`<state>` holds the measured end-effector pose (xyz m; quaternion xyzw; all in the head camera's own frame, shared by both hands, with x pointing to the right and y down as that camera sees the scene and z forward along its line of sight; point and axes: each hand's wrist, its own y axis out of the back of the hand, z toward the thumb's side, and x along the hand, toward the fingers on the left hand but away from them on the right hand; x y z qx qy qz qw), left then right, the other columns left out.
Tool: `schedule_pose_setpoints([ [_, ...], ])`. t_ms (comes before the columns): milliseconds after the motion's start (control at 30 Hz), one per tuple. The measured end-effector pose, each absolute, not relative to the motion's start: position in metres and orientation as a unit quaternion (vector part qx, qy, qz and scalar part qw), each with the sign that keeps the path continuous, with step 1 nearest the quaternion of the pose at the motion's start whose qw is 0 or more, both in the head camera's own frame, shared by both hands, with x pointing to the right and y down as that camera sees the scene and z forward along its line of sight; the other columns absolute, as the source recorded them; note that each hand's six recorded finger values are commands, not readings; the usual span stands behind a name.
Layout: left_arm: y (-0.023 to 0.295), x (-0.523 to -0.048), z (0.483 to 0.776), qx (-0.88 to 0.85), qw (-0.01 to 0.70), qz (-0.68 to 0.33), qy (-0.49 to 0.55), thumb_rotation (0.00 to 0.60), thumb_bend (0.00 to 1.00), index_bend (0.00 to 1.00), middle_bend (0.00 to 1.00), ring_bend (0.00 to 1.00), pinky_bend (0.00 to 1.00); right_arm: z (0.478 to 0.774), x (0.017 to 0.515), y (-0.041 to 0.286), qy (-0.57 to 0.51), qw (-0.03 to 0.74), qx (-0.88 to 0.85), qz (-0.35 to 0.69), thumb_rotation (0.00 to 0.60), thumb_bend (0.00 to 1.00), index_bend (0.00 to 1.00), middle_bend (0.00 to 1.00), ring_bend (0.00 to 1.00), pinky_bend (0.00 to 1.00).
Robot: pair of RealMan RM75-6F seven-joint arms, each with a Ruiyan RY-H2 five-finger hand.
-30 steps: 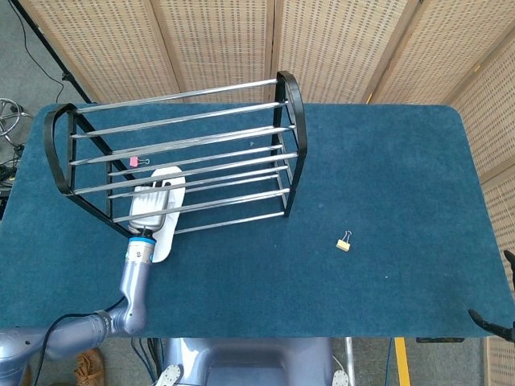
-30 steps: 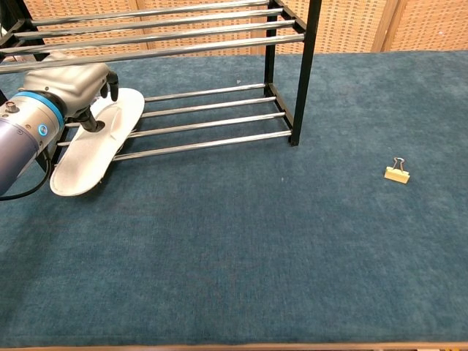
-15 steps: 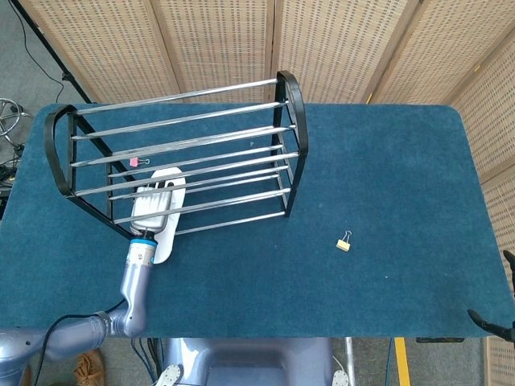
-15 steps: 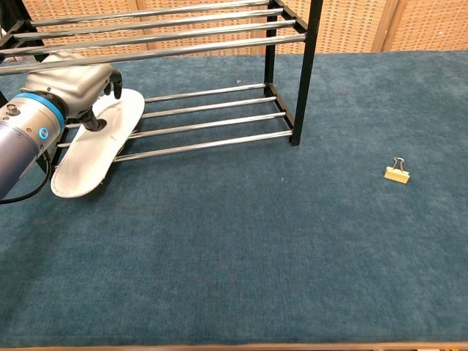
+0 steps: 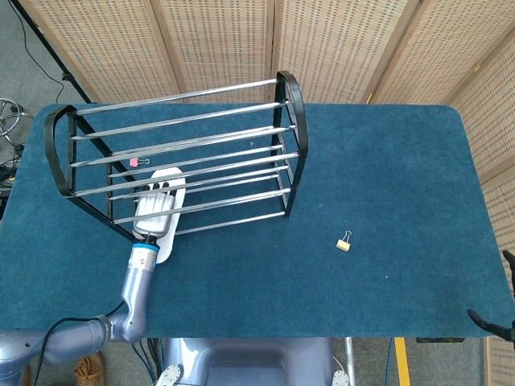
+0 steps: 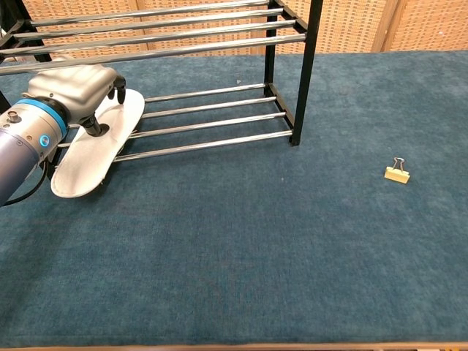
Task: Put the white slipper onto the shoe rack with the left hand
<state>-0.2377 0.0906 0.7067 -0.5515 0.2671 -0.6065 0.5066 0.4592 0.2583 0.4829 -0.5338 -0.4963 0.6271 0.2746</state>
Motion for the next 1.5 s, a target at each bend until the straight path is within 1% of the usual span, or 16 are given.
schedule_pose_setpoints([
  [500, 0.100, -0.226, 0.707, -0.555, 0.525, -0.593, 0.255, 0.600, 0.29, 0.38, 0.36, 0.35, 0.46, 0.482, 0.460, 0.259, -0.497, 0.274, -0.533, 0.628, 0.600, 0.00, 0.00, 0.00, 0.00, 0.00],
  [1000, 0.110, -0.207, 0.701, -0.577, 0.532, -0.566, 0.251, 0.600, 0.29, 0.38, 0.36, 0.35, 0.46, 0.482, 0.460, 0.259, -0.497, 0.273, -0.533, 0.628, 0.600, 0.00, 0.00, 0.00, 0.00, 0.00],
  [1500, 0.141, -0.161, 0.685, -0.661, 0.542, -0.470, 0.220, 0.600, 0.29, 0.39, 0.35, 0.35, 0.46, 0.480, 0.461, 0.259, -0.499, 0.272, -0.531, 0.628, 0.600, 0.00, 0.00, 0.00, 0.00, 0.00],
])
